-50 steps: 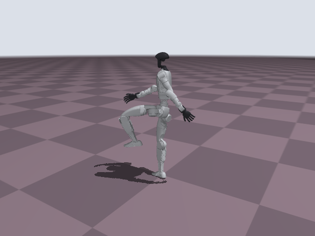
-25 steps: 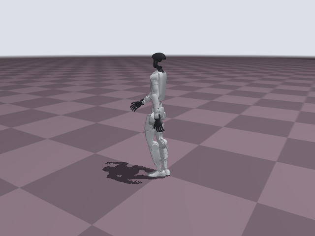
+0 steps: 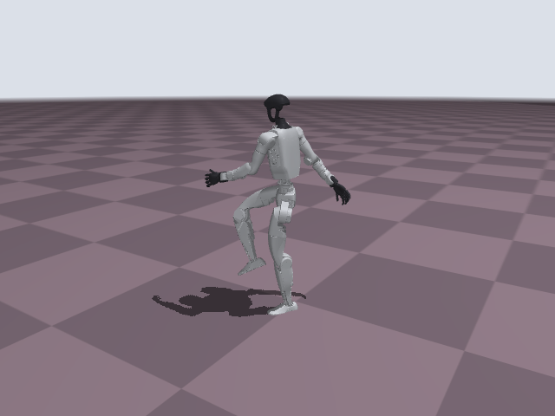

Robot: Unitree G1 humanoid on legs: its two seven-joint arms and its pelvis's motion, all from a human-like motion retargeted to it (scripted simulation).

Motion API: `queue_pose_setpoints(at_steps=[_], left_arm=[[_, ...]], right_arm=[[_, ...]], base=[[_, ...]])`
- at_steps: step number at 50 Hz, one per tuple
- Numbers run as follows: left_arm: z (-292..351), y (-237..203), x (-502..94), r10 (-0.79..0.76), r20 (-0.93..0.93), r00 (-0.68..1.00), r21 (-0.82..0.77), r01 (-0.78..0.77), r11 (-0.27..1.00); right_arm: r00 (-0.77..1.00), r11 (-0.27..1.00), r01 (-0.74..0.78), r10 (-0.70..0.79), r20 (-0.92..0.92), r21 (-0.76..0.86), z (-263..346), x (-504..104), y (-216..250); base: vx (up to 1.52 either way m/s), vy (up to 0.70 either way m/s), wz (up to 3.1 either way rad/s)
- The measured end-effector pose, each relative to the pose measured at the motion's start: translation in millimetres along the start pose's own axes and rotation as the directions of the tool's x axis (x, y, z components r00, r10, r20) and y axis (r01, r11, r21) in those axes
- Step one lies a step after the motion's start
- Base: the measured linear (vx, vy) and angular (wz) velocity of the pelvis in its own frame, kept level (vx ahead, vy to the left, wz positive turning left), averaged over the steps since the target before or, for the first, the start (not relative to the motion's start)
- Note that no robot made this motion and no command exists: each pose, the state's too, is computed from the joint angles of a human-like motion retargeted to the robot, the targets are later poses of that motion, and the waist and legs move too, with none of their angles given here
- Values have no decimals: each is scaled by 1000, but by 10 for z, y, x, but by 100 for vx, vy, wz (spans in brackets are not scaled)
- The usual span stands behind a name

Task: In place motions

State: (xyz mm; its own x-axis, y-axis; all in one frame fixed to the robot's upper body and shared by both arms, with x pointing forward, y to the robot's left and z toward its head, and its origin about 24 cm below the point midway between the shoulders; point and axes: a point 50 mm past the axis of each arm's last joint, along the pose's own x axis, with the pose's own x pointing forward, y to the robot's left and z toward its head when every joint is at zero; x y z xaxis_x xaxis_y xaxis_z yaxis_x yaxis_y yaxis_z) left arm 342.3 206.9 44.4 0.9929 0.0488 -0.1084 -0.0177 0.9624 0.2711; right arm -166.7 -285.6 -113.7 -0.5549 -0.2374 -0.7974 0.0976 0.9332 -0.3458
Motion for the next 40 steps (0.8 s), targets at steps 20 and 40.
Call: queue_pose_setpoints(at_steps=[20,40], left_arm=[[-2178,-815,-2104,-417,-776,473,-352,225,909],[-2502,-723,-3924,-392,-914,-107,-399,56,915]], right_arm=[[691,902,135,212,691,-411,2004,-923,753],[681,841,168,278,678,-514,2147,-1092,1011]], base=[[9,-11,-71],[-4,-15,-5]])
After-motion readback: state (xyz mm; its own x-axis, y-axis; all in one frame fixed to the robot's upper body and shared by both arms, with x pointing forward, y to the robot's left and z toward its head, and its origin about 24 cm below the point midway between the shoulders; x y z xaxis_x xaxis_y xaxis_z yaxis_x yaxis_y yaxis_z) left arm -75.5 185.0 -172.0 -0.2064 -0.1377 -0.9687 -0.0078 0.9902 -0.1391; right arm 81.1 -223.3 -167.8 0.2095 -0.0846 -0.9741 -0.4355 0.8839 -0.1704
